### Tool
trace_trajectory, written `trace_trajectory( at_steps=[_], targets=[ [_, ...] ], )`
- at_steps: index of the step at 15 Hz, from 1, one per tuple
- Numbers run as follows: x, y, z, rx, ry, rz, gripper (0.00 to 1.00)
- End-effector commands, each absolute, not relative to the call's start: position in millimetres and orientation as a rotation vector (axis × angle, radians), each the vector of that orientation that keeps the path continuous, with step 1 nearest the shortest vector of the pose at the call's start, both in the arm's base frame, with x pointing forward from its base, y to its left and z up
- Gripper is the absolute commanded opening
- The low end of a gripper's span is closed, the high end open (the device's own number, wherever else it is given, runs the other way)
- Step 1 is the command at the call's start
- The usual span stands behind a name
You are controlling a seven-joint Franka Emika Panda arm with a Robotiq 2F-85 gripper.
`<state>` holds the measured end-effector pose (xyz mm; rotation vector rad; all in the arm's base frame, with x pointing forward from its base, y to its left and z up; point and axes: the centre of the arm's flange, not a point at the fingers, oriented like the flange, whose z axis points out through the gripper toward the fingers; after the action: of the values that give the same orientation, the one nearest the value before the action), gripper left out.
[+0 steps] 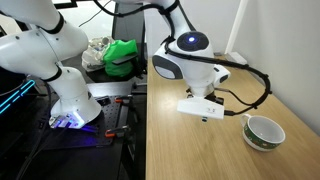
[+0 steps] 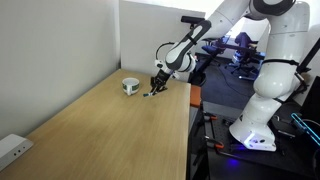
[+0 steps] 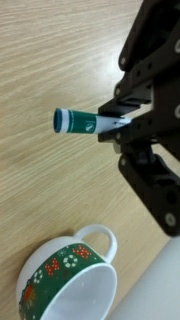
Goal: Pick up the marker and place it in the cup
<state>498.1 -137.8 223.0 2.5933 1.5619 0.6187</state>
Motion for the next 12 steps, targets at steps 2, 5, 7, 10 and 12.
trace_trajectory(
  at_steps=[2, 5, 7, 10, 12],
  targets=[
    [508, -139, 226, 2.566, 1.546, 0.728, 0.05],
    [517, -136, 225, 2.568, 1.548, 0.768, 0.05],
    [522, -135, 224, 2.583, 1.540, 0.770, 0.05],
    [522, -130, 230, 2.604, 1.522, 0.686, 0.05],
    [523, -129, 234, 2.615, 1.476, 0.670, 0.05]
  ],
)
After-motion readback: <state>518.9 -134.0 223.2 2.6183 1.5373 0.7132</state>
